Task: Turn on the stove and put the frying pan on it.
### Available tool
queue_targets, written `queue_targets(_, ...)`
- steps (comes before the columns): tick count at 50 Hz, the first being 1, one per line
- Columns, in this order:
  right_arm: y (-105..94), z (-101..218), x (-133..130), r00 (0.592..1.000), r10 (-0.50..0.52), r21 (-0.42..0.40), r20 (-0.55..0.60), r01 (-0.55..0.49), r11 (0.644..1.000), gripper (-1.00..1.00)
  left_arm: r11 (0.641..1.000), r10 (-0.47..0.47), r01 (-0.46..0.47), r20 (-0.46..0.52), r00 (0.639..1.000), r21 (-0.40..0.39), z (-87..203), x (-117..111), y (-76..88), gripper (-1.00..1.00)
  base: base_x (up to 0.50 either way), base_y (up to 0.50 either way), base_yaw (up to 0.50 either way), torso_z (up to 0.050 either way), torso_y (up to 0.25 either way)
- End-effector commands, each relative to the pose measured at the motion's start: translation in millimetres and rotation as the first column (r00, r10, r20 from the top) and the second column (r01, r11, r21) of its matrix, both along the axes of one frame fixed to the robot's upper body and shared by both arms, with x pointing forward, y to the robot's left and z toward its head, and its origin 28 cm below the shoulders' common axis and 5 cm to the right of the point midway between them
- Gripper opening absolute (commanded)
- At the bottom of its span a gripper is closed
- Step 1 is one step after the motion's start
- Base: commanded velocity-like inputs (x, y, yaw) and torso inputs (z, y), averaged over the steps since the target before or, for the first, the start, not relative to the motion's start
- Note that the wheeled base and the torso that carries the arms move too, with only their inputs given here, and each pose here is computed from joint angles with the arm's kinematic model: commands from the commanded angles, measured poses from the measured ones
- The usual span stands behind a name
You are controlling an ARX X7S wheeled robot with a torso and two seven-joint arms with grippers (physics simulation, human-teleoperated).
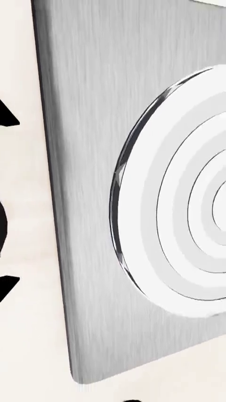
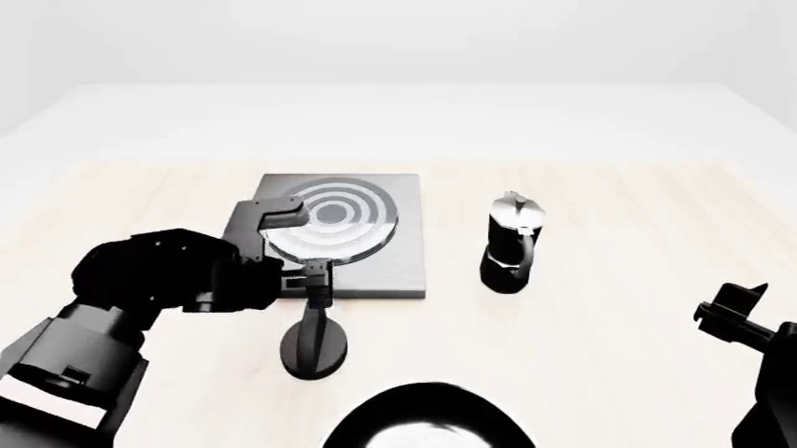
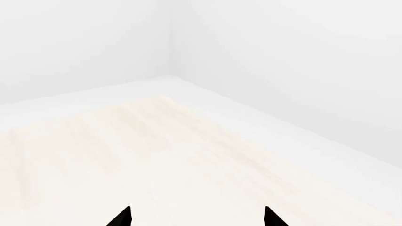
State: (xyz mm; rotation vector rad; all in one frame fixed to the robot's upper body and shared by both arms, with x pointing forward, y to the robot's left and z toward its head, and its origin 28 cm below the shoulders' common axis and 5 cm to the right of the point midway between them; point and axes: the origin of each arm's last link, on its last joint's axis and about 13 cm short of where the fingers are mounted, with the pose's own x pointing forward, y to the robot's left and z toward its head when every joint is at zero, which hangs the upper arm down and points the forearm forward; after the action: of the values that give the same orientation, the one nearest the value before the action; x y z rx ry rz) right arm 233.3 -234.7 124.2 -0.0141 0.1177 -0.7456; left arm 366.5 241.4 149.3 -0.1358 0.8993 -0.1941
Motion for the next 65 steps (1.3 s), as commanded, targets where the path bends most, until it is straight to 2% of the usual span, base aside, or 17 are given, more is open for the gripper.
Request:
queue_targets(1,0.7,0.7,0.9,1.000,0.004,-0.004,-0.001,-0.004,1.000,1.00,1.000,0.006,-0.004,0.220,0.976,-0.008,58.0,-16.9,1.8,1.00,0.00,0.00,0.00,0.000,0.000)
queue_targets(4,2.0,0.4,1.8,1.000,0.009,-0.006,-0.002,-0.009,1.000,1.00,1.000,-0.028,0.025,0.335,0.942,0.014,90.7,-31.3,3.3,1.00,0.00,0.00,0.00,0.000,0.000)
queue_targets(6,2.5,-0.1,2.6,1.000,0.012,-0.005,-0.003,-0.012,1.000,1.00,0.994,0.025,-0.055,0.308,0.951,0.089,104.8,-37.0,4.6,1.00,0.00,0.00,0.00,0.000,0.000)
queue_targets(8,3.4,0.2,3.8,1.000,0.018,-0.006,-0.006,-0.018,1.000,1.00,0.998,-0.018,-0.002,0.324,0.946,0.063,129.5,-54.0,6.5,1.00,0.00,0.00,0.00,0.000,0.000)
queue_targets(9,3.9,0.9,4.1,1.000,0.021,-0.007,-0.006,-0.021,1.000,1.00,0.999,-0.016,0.028,0.342,0.940,-0.031,140.7,-61.3,7.4,1.00,0.00,0.00,0.00,0.000,0.000)
queue_targets(11,4.4,2.9,4.5,1.000,0.027,-0.006,-0.003,-0.027,1.000,1.00,0.987,-0.123,0.076,0.362,0.924,0.142,150.2,-77.3,6.8,1.00,0.00,0.00,0.00,0.000,0.000)
queue_targets(12,4.4,3.4,4.5,1.000,0.027,-0.007,-0.003,-0.027,1.000,1.00,0.989,-0.118,0.075,0.371,0.921,0.128,153.3,-80.1,7.6,1.00,0.00,0.00,0.00,0.000,0.000)
queue_targets(13,4.4,3.9,4.5,1.000,0.029,-0.006,-0.002,-0.029,1.000,1.00,0.989,-0.115,0.063,0.413,0.903,0.137,157.1,-82.6,8.9,1.00,0.00,0.00,0.00,0.000,0.000)
queue_targets(14,4.4,4.2,4.4,1.000,0.030,-0.007,-0.001,-0.030,1.000,1.00,0.959,-0.213,0.102,0.436,0.874,0.264,159.8,-88.9,12.5,1.00,0.00,0.00,0.00,0.000,0.000)
queue_targets(17,4.3,2.1,4.4,1.000,0.031,-0.004,-0.004,-0.031,0.999,1.00,0.962,-0.239,0.109,0.575,0.782,0.250,166.6,-91.7,25.7,1.00,0.00,0.00,0.00,0.000,0.000)
queue_targets(18,4.2,1.2,4.6,0.999,0.033,-0.002,-0.006,-0.033,0.999,1.00,0.976,-0.171,0.079,0.491,0.854,0.204,170.3,-92.5,34.8,1.00,0.00,0.00,0.00,0.000,0.000)
queue_targets(22,4.8,2.7,5.7,0.999,0.050,0.005,-0.009,-0.050,0.999,1.00,0.891,-0.426,0.269,0.467,0.775,0.366,168.9,-113.3,39.9,1.00,0.00,0.00,0.00,0.000,0.000)
queue_targets(27,5.2,3.3,4.3,0.998,0.055,0.008,-0.008,-0.055,0.998,1.00,0.793,-0.564,0.358,0.371,0.738,0.493,160.1,-119.9,43.6,1.00,0.00,0.00,0.00,0.000,0.000)
queue_targets(30,4.5,2.4,3.6,0.999,0.051,0.008,-0.011,-0.051,0.999,1.00,0.701,-0.678,0.476,0.291,0.675,0.531,149.1,-132.7,40.4,1.00,0.00,0.00,0.00,0.000,0.000)
queue_targets(34,6.2,3.1,5.6,0.998,0.057,0.006,-0.012,-0.057,0.998,1.00,0.630,-0.740,0.552,0.207,0.640,0.546,140.1,-146.1,36.9,1.00,0.00,0.00,0.00,0.000,0.000)
queue_targets(49,4.6,0.7,4.8,0.998,0.054,0.008,-0.021,-0.054,0.999,1.00,0.560,-0.804,0.663,0.132,0.580,0.496,136.4,-178.0,29.2,1.00,0.00,0.00,0.00,0.000,0.000)
queue_targets(65,3.2,1.2,4.8,0.999,0.046,0.011,-0.021,-0.046,0.999,1.00,0.523,-0.814,0.699,0.045,0.579,0.487,136.8,-185.9,31.0,1.00,0.00,0.00,0.00,0.000,0.000)
